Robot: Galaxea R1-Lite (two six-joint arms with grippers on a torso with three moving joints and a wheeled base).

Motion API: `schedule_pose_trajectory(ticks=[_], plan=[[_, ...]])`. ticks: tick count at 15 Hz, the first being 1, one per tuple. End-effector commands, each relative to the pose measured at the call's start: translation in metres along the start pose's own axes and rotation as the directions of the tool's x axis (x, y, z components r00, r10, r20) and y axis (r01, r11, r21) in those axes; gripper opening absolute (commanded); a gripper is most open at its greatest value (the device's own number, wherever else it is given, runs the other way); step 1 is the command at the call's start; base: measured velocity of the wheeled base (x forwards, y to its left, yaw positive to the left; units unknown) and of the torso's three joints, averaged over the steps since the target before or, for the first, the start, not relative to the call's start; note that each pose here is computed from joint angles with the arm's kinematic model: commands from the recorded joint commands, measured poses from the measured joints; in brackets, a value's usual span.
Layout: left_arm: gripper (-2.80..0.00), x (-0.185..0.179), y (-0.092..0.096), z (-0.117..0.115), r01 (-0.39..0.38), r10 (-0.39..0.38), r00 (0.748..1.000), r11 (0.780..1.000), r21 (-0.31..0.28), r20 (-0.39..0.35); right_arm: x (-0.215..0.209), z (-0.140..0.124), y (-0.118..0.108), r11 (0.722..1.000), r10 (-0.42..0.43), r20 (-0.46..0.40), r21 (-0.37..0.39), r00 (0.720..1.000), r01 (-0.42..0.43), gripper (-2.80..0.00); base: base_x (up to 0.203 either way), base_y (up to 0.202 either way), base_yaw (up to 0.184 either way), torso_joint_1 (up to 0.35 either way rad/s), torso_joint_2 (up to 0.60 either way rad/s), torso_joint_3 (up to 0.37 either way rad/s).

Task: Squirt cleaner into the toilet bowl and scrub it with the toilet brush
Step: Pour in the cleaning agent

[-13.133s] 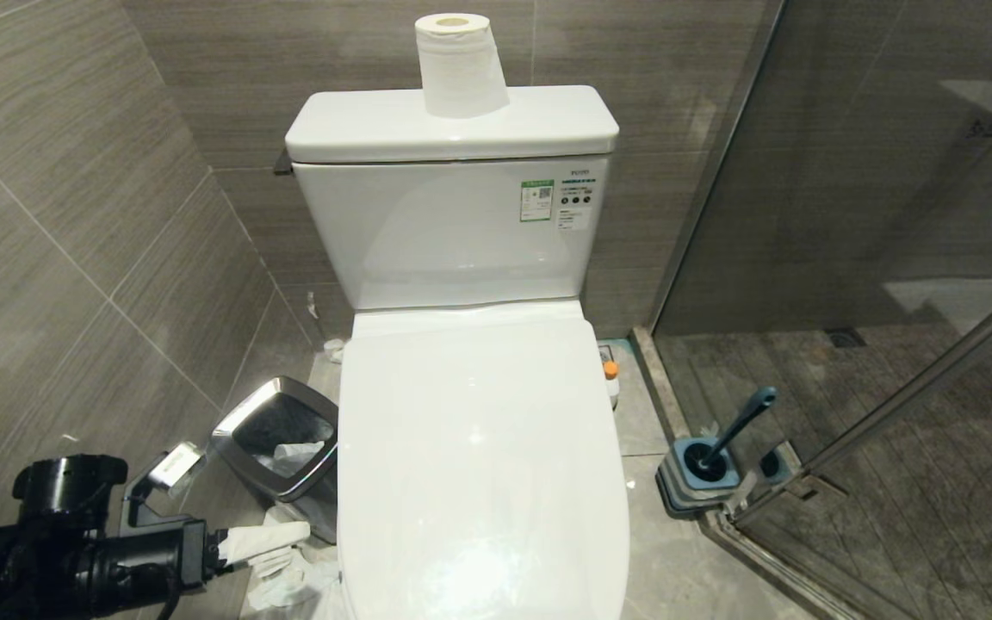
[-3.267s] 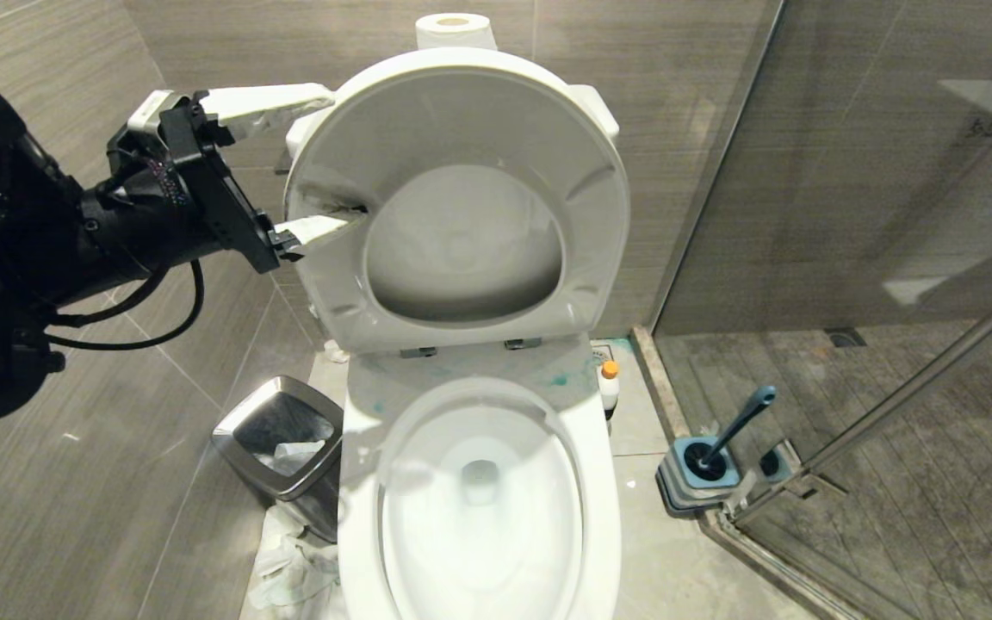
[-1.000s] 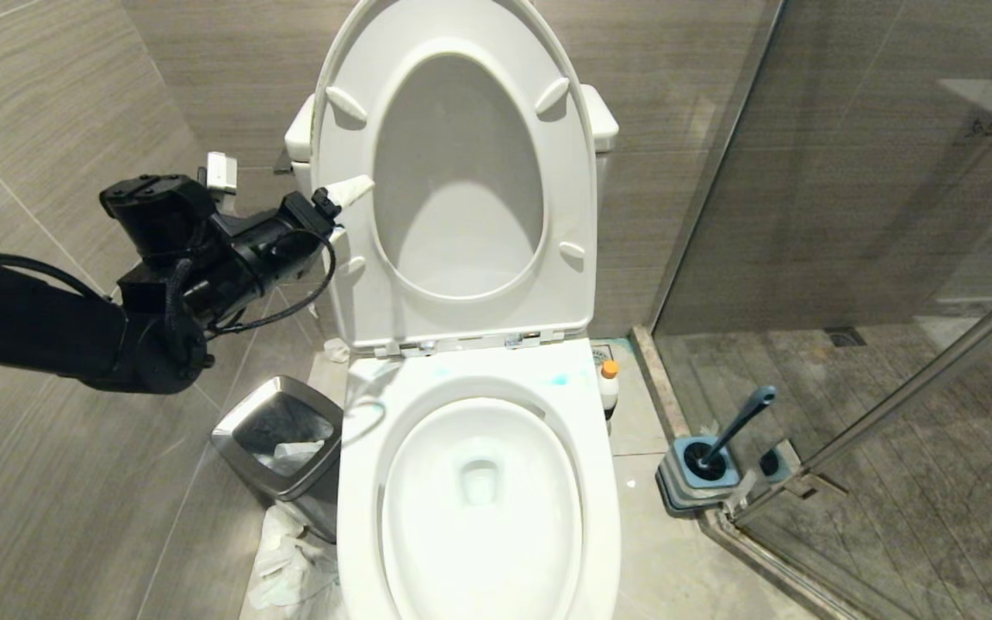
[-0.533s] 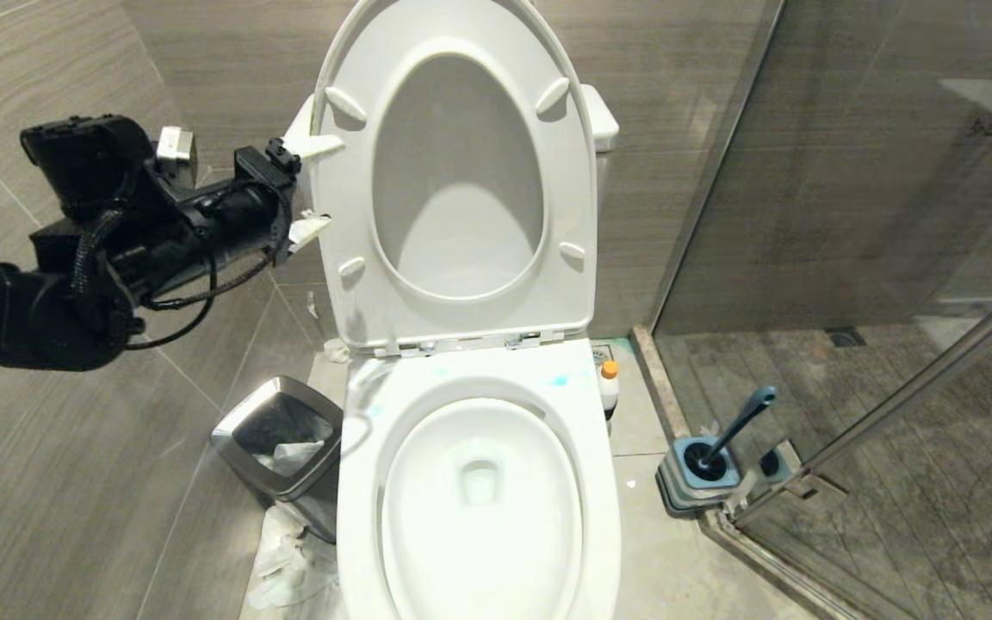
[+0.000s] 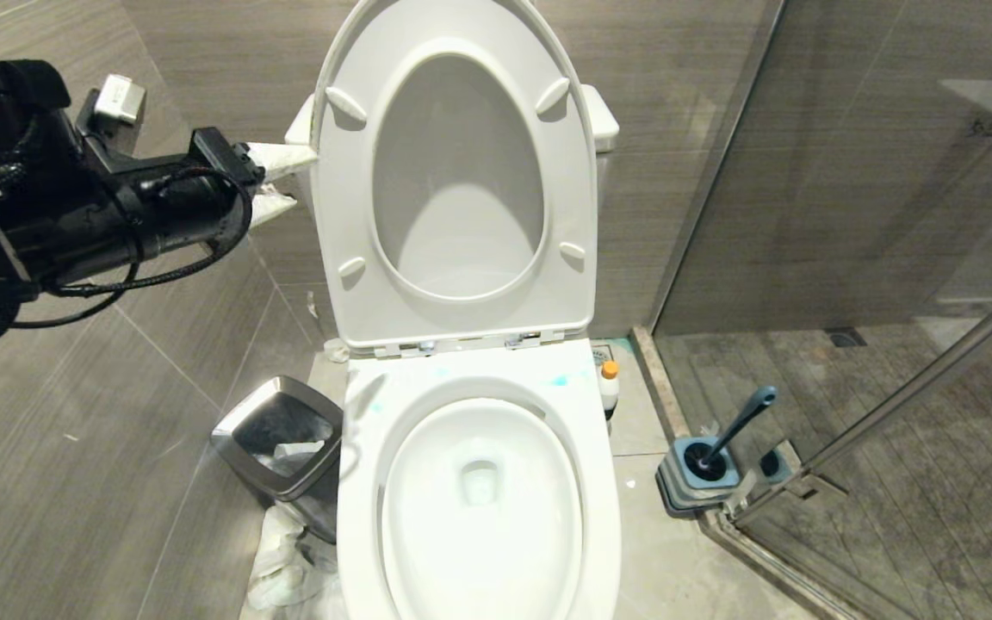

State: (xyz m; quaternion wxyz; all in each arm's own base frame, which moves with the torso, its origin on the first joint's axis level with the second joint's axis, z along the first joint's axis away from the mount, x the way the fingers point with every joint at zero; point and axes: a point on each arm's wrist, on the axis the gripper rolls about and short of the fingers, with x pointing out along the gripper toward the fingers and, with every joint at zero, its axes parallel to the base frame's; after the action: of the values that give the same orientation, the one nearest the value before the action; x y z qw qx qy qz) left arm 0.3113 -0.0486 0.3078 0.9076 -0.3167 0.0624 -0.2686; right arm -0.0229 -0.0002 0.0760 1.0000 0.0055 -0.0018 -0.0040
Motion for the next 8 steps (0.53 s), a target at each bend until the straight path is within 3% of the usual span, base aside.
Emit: schedule_pose_trajectory(ticks=[1,3,6,8], plan=[[-2.8,-0.011,-0.01,0.009,0.004,-0.007,0.999,0.997,0.082,0.044,0.0,0.0,0.0,1.0,0.0,0.001,0.0,1.0,0.0,-2.8,0.0,0.0,0.0,0.0,0.0,0.0],[-2.8,-0.02,-0.019,0.016,-0.028,0.008,0.994,0.982,0.185,0.105,0.0,0.0,0.0,1.0,0.0,0.001,0.0,1.0,0.0,-2.8,0.0,0.0,0.0,0.0,0.0,0.0],[-2.8,-0.05,-0.044,0.033,-0.04,-0.028,0.982,0.937,0.347,0.189,0.0,0.0,0.0,1.0,0.0,0.001,0.0,1.0,0.0,-2.8,0.0,0.0,0.0,0.0,0.0,0.0],[-2.8,-0.08,-0.065,0.04,-0.041,-0.058,0.97,0.918,0.394,0.234,0.0,0.0,0.0,1.0,0.0,0.001,0.0,1.0,0.0,-2.8,0.0,0.0,0.0,0.0,0.0,0.0]])
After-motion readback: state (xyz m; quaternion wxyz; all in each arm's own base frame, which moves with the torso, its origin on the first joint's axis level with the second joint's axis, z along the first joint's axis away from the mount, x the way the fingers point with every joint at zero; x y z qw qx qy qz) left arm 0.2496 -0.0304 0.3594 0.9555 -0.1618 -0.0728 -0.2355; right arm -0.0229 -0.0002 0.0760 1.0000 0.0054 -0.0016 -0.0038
